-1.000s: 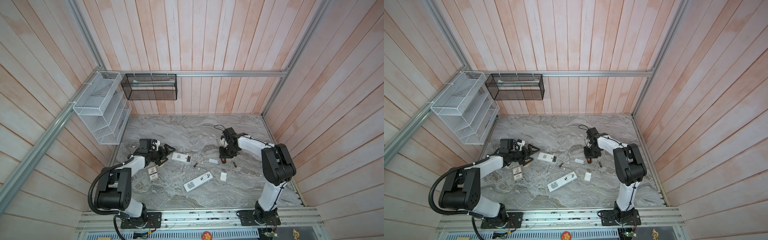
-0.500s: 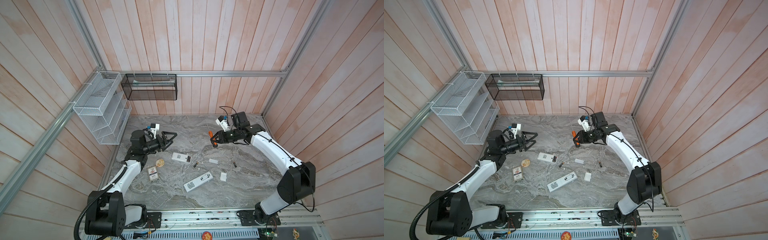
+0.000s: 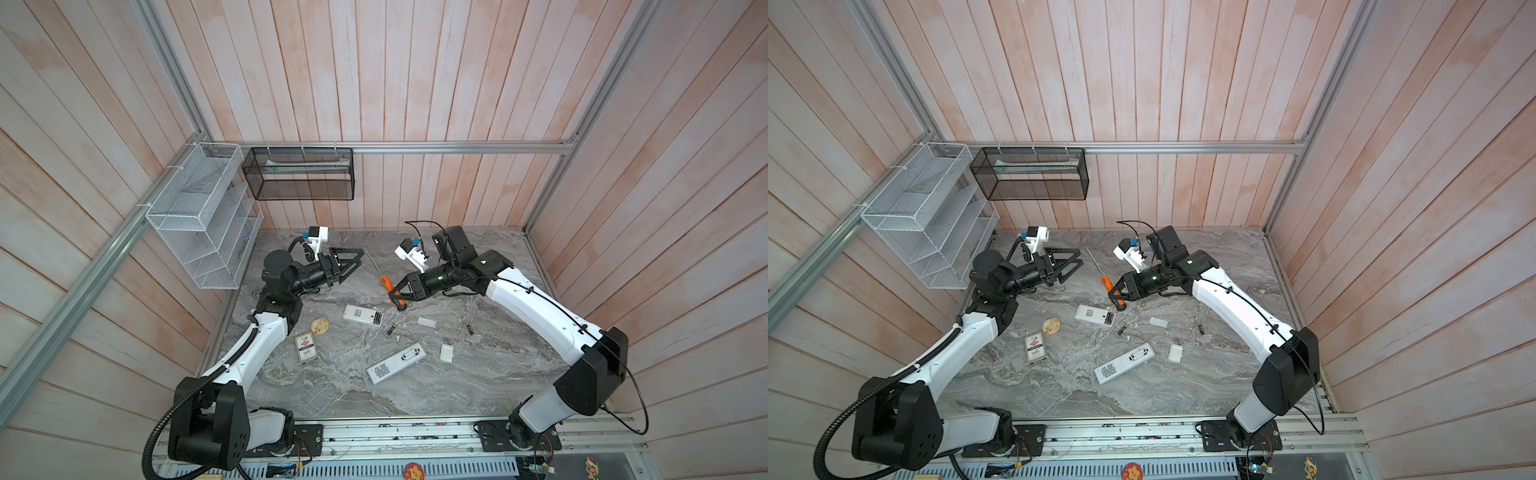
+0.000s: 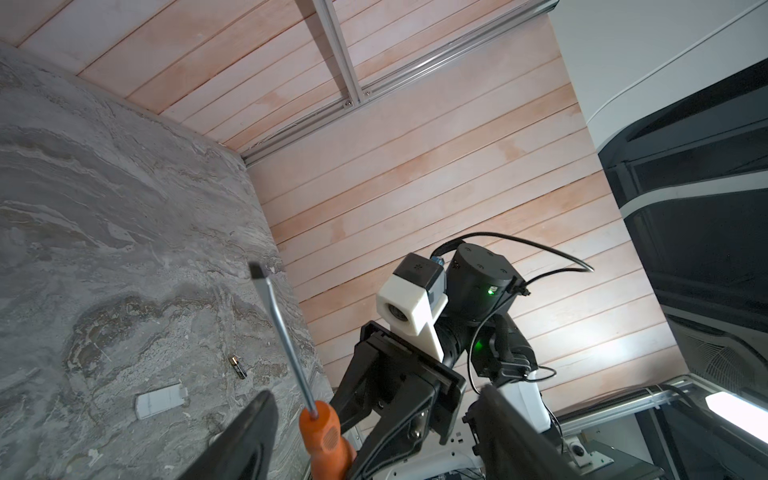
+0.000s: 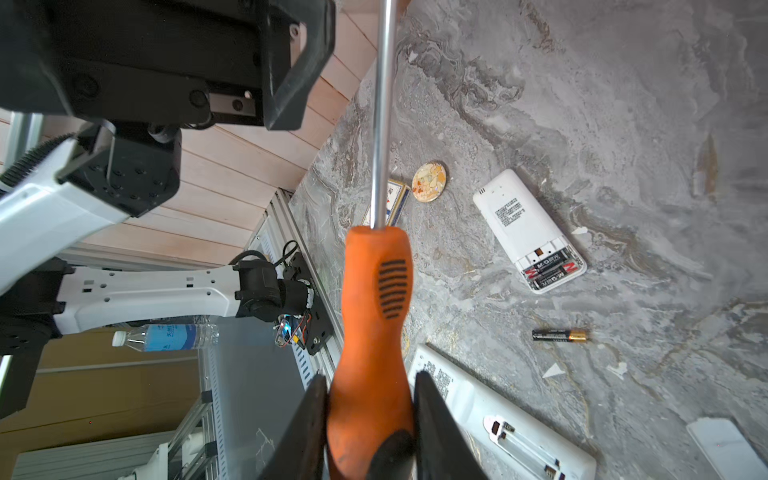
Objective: Unload the batteries from the remote control
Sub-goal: 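Lift the screwdriver with the right gripper toward the raised left gripper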
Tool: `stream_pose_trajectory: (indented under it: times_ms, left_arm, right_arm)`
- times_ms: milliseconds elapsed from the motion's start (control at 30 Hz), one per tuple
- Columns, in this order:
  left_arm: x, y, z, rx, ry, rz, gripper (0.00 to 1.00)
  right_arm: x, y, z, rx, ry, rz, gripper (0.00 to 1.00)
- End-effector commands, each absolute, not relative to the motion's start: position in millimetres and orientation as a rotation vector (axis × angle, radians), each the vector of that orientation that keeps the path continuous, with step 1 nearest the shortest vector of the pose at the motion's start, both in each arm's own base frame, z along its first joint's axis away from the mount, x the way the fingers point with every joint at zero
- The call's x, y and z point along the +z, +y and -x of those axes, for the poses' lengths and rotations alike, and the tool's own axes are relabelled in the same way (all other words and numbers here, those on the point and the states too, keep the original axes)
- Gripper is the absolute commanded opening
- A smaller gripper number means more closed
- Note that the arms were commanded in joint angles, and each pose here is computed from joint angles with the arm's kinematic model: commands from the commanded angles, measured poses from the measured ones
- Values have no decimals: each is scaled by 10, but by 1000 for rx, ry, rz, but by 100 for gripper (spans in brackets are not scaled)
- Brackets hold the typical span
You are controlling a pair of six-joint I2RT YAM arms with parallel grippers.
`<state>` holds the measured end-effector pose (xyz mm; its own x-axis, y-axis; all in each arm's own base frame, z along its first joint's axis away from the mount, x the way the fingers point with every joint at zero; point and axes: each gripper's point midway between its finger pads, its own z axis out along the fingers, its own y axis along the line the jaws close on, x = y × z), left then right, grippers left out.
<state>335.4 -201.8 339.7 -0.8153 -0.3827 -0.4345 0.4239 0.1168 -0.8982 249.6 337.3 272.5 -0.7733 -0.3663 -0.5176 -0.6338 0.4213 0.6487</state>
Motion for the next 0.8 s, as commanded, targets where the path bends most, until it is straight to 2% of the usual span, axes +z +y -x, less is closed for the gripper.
stream_pose_trajectory:
  times_ms: [0,133,233,333,600,767]
  left_arm:
    - [3479,-2061,-3397,-1756,1812,-59,72]
    - [3367,-2083,-3458,-1718,1875,-29,63]
    - [3280,-2068,-3494,-1678,1917,-2,58]
    - [3244,-2059,-3507,-1660,1933,13,54]
    - [3163,-2058,-3552,-1636,1964,24,27]
    - [3093,-2060,-3572,-1632,1984,34,25]
  right_arm:
    - [2861,3397,-2469,1109,2358,923,15]
    - [2745,3398,-2512,806,2408,981,15]
    - [2712,3381,-2553,692,2421,990,15]
    - [2730,3393,-2570,678,2413,987,14]
    - [2712,3406,-2601,644,2427,994,14]
    - [2729,3415,-2607,634,2419,994,14]
